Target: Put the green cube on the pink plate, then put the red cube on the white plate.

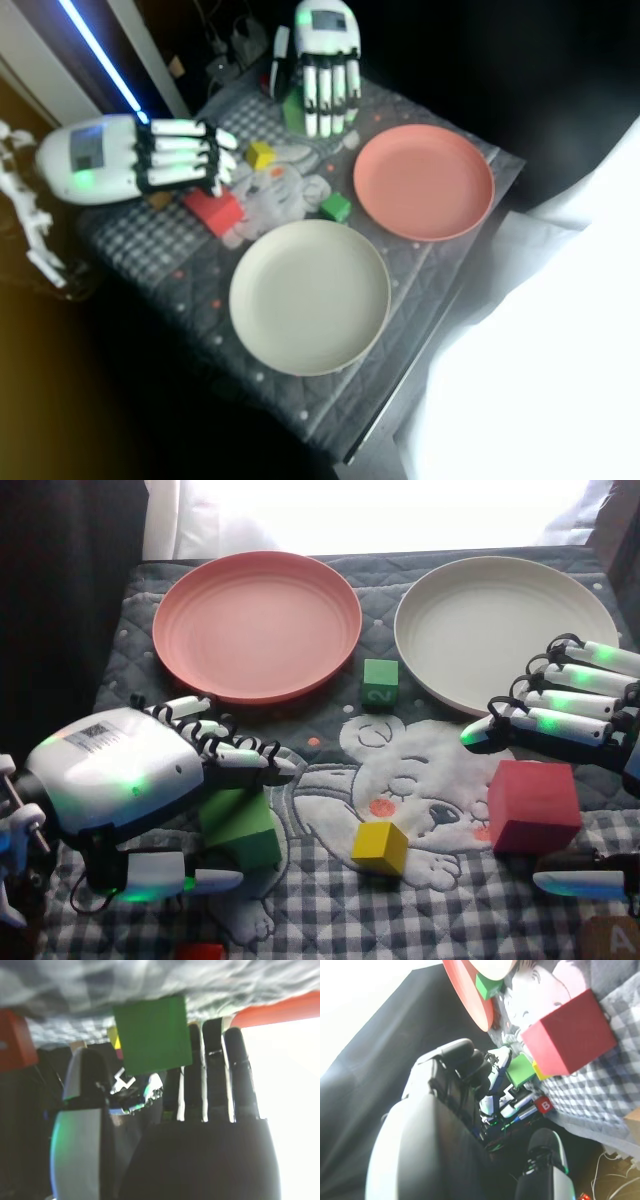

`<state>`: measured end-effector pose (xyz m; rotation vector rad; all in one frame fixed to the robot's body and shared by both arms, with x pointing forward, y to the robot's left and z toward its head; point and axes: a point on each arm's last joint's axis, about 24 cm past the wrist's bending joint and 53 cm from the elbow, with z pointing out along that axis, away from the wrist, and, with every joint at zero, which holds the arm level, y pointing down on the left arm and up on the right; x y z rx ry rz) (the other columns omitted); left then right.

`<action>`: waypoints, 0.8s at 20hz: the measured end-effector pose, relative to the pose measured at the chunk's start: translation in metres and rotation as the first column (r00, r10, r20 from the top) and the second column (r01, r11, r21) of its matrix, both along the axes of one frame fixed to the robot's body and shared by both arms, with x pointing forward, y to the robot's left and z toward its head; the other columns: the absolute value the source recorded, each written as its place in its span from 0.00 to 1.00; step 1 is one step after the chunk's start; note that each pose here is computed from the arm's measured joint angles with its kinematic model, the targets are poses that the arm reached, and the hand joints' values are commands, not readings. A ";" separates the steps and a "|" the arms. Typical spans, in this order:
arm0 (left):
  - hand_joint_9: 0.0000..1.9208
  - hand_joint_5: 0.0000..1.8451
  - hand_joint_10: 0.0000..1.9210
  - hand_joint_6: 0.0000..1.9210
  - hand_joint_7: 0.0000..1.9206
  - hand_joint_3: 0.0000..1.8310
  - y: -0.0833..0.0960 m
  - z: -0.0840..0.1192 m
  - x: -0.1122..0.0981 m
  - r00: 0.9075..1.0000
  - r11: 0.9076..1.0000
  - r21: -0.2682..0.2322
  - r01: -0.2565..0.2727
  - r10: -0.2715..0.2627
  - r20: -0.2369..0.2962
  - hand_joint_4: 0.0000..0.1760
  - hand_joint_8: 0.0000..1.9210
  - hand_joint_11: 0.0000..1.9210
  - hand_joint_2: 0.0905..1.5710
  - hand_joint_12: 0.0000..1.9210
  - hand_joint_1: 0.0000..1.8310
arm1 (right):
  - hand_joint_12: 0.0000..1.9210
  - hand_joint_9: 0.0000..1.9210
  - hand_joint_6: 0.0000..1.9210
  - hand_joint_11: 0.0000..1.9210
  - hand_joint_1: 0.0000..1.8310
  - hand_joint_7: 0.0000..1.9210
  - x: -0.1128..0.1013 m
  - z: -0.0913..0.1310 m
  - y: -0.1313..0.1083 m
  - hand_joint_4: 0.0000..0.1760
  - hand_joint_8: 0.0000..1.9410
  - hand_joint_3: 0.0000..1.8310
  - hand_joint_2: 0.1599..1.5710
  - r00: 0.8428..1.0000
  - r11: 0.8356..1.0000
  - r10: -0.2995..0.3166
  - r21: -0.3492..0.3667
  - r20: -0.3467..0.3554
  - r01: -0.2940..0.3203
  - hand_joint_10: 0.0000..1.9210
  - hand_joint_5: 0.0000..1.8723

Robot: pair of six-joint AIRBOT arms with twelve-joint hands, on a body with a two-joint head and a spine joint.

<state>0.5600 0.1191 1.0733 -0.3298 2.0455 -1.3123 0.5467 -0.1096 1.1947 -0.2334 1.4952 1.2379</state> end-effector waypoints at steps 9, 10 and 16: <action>0.37 0.33 0.87 0.67 0.37 0.00 0.002 0.052 0.021 0.990 0.986 -0.159 -0.044 0.065 0.125 0.00 0.77 0.28 0.79 0.95 0.72 | 0.77 0.13 0.29 0.00 0.30 0.22 0.001 -0.001 0.000 0.00 0.21 0.00 0.68 1.000 1.000 0.001 0.000 0.001 -0.001 0.45 0.13; 0.36 0.35 0.75 0.68 0.40 0.00 0.003 0.062 0.025 0.986 0.982 -0.182 -0.046 0.074 0.148 0.00 0.78 0.30 0.79 0.91 0.65 | 0.78 0.12 0.29 0.00 0.30 0.22 0.001 -0.001 0.000 0.00 0.21 0.00 0.68 1.000 1.000 -0.001 -0.001 -0.001 0.001 0.46 0.13; 0.41 0.33 0.80 0.67 0.40 0.00 0.016 0.107 0.078 0.952 0.953 -0.281 -0.115 0.187 0.243 0.00 0.70 0.31 0.77 0.89 0.73 | 0.79 0.09 0.30 0.00 0.20 0.21 0.001 -0.003 0.002 0.00 0.23 0.00 0.68 1.000 1.000 0.004 0.002 -0.005 -0.004 0.48 0.15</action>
